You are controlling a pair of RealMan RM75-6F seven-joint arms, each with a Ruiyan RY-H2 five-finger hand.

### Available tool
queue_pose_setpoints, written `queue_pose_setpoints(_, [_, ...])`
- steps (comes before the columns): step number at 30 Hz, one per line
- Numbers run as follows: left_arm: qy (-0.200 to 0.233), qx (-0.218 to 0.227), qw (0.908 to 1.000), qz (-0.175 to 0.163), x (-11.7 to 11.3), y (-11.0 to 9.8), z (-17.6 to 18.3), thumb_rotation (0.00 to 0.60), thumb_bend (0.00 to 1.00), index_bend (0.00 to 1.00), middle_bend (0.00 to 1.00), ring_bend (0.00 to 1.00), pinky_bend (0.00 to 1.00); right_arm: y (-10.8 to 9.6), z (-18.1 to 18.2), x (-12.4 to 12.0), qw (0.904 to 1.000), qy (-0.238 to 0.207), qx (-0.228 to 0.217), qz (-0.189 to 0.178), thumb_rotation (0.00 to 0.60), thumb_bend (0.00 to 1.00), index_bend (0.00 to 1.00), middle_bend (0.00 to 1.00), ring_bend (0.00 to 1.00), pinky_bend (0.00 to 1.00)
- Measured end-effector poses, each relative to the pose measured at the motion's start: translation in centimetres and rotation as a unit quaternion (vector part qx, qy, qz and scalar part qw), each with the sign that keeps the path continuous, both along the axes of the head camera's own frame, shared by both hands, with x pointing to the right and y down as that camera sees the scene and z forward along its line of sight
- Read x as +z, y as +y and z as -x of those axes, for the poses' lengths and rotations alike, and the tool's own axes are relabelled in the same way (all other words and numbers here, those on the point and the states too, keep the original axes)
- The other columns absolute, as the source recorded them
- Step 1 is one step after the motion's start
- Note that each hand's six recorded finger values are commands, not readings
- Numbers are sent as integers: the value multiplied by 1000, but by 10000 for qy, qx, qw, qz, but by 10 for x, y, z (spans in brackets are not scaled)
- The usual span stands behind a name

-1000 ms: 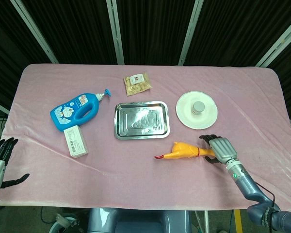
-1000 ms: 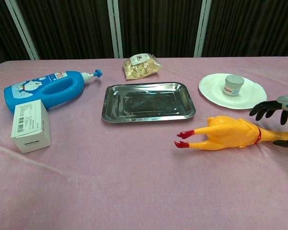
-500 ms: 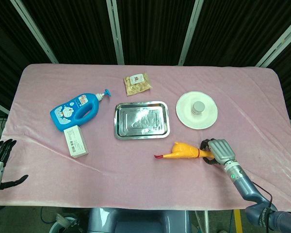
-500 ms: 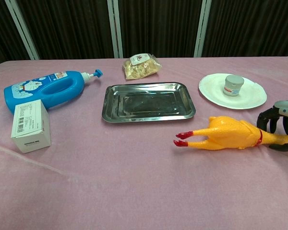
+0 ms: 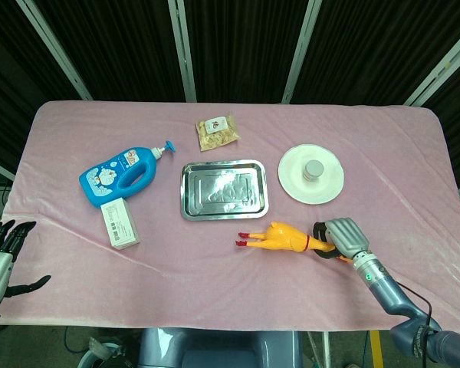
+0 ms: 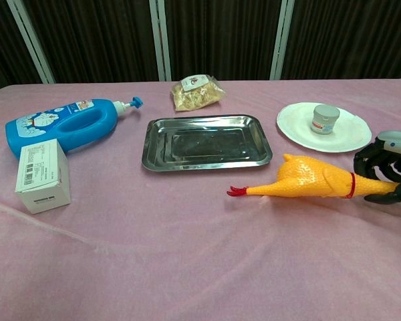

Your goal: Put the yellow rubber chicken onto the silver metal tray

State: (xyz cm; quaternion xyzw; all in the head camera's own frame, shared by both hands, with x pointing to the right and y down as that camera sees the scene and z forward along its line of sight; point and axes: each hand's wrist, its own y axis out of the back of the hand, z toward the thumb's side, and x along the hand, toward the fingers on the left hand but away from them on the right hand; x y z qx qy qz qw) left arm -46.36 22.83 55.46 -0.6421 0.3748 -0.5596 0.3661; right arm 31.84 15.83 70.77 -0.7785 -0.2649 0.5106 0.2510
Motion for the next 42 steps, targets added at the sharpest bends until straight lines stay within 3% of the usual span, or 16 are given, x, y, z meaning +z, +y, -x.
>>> queue_pose_setpoints(8, [228,504,9985,-28,0,-20,-32,600,9,105,164,74,37,1,4,-22,9968,-606,235,457,600,428,1000,796,810,972])
queue_pose_setpoints(17, [435,1002,9940,50,2,-37,-73,600,10,105,162,74,37,2,7,-50,9864,-1231,539,947,600,429,1000,796,810,972])
queue_pose_setpoints(25, [713,1451,9868,-87,1,-53,-121,600,9,105,155,74,37,-1,21,-66,9699,-1858,864,1314,600,429,1000,796,810,972])
queue_pose_setpoints(30, [904,1907,9771,-276,0,-60,-171,600,9,105,145,74,37,-9,47,-82,9559,-2334,926,1520,600,428,1000,796,810,972])
queue_pose_setpoints(42, [1315,2391,9603,-580,-5,-68,-259,600,8,101,131,74,37,-13,79,-91,9515,-2484,745,1658,600,444,1000,796,810,972])
